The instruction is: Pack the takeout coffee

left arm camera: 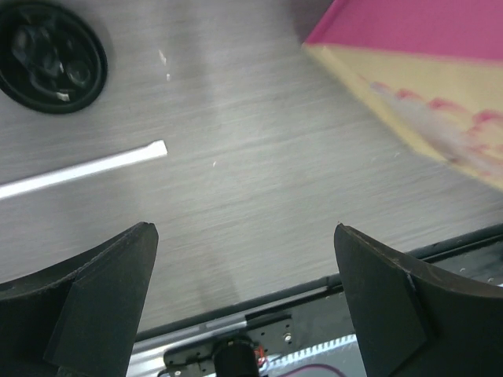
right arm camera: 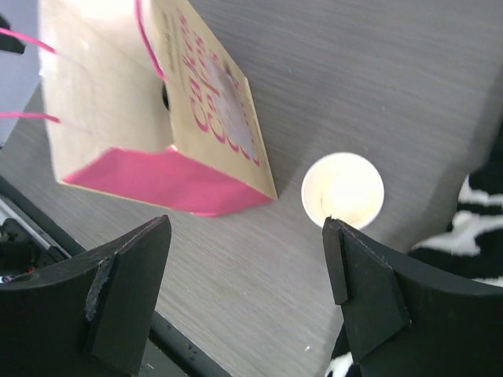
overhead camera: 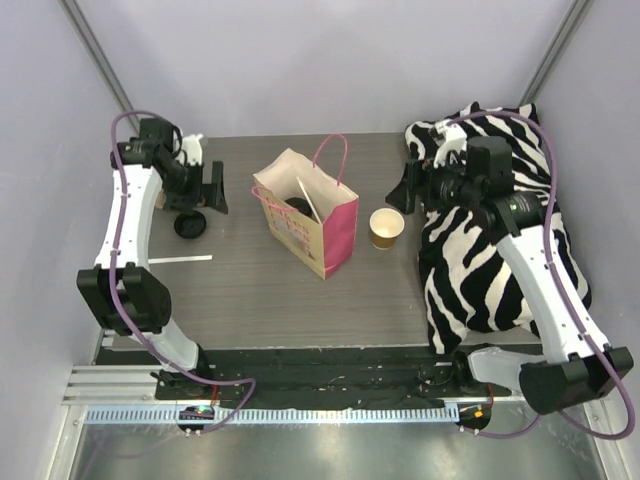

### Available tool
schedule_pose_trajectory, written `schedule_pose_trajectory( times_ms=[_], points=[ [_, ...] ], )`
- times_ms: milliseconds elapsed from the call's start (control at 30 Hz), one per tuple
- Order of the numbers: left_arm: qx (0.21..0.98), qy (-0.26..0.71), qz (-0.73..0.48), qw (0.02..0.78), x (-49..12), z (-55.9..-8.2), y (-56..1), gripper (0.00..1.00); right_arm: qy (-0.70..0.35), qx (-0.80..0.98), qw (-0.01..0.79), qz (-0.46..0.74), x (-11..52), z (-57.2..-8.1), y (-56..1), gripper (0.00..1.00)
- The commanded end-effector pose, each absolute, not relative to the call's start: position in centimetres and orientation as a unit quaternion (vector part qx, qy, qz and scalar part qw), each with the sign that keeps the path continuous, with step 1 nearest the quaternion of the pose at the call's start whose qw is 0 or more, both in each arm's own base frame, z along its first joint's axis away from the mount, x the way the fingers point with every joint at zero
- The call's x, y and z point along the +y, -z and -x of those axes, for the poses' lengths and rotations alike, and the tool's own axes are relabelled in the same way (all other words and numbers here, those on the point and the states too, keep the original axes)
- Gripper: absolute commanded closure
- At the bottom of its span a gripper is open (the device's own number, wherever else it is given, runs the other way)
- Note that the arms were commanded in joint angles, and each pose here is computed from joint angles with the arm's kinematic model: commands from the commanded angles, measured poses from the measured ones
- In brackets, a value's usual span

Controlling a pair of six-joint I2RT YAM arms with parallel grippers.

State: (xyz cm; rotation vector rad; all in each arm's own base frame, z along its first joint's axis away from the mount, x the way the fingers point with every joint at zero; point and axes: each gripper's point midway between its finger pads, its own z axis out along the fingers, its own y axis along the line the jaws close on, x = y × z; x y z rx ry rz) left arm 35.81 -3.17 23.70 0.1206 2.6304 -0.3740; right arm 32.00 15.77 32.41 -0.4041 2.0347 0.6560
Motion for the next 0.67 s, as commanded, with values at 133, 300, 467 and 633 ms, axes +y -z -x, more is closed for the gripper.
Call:
schedule_pose_trajectory(
  times_ms=[133,300,467,633],
  points=[
    [0.966,0.084,-0.112,0.219,-3.5,-30.8,-18.9,0.01,-0.221,0.828,0.502,0.119,12.7,-29.5,-29.2,0.13],
    [0.964,0.089,-0.113,0.222,-4.0,-28.1,-16.8,0.0,-0.209,0.83,0.506,0.108,11.7,-27.8,-27.5,0.13],
    [0.962,0.09,-0.114,0.23,-4.0,-26.0,-15.9,0.0,-0.212,0.828,0.511,0.093,11.3,-26.4,-26.6,0.12],
    [0.959,0.092,-0.122,0.237,-4.1,-25.8,-16.4,0.0,-0.209,0.821,0.525,0.085,10.7,-26.6,-27.5,0.12]
  ],
)
